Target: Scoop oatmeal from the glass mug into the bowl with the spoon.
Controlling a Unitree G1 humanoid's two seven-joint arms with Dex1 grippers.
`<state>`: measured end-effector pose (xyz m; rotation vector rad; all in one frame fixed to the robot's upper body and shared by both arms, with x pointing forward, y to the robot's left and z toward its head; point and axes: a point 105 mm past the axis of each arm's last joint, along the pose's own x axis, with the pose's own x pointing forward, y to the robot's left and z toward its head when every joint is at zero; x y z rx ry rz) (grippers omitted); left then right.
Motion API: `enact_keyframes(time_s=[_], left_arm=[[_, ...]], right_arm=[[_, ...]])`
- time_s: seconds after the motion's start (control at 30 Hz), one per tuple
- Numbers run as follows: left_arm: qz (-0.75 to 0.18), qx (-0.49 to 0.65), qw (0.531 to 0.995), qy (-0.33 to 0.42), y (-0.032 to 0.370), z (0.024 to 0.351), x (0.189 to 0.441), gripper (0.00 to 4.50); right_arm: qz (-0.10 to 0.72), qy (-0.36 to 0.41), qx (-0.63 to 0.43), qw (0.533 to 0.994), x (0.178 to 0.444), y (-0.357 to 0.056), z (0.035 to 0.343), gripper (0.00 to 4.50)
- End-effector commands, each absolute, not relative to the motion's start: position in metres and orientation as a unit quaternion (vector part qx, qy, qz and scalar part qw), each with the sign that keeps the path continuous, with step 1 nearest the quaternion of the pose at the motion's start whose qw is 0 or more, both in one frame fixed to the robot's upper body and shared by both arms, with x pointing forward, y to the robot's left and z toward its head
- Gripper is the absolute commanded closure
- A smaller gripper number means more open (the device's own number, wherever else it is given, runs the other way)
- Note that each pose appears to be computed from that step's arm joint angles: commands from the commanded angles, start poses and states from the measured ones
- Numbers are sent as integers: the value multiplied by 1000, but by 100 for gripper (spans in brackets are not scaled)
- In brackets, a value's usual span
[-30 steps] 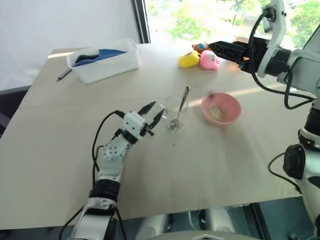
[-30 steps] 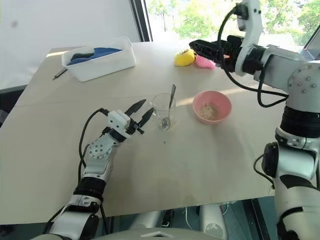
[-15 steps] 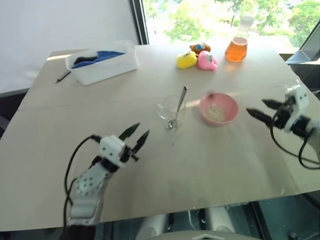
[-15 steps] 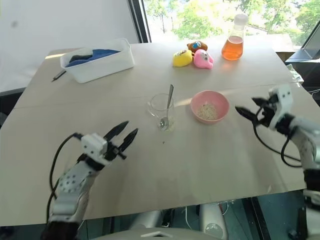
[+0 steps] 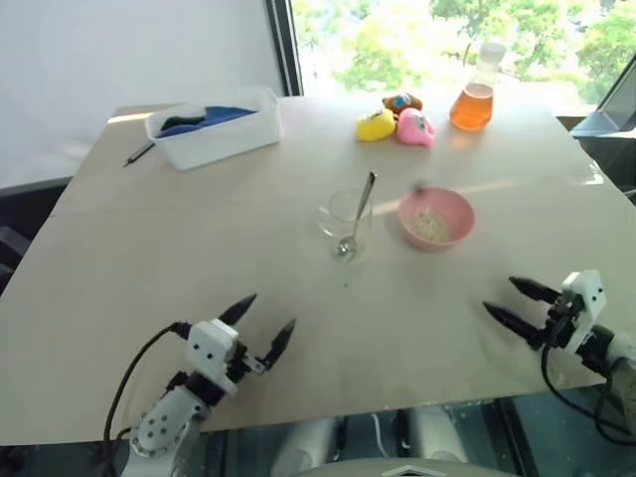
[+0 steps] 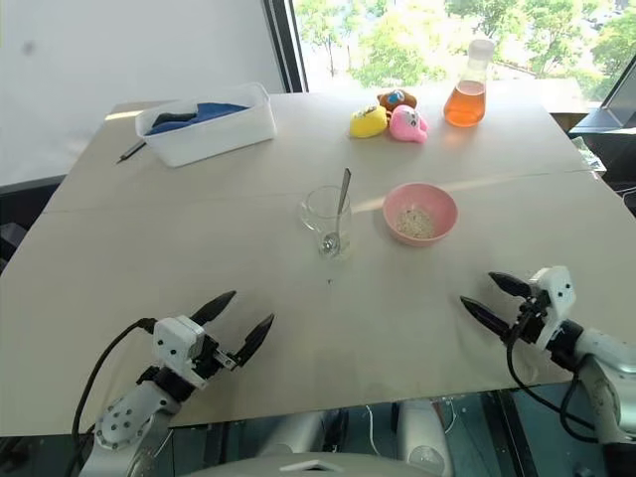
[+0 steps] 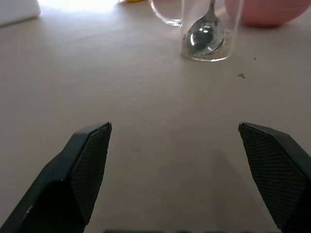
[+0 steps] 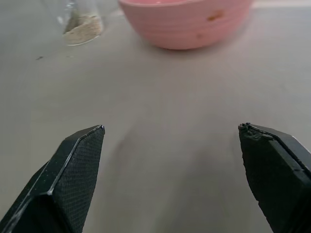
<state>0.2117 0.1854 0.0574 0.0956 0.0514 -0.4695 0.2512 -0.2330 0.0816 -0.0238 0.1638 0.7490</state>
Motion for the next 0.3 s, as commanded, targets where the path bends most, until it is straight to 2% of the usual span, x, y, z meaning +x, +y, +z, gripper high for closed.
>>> enact_keyframes(time_s=[0.03, 0.3], left_arm=[[-208, 57, 976, 29, 191, 66, 212, 2], [-173, 76, 981, 34, 199, 65, 214, 2]], right_arm=[[370, 67, -37, 926, 254, -229, 88, 5], [377, 65, -41, 923, 262, -225, 87, 5]])
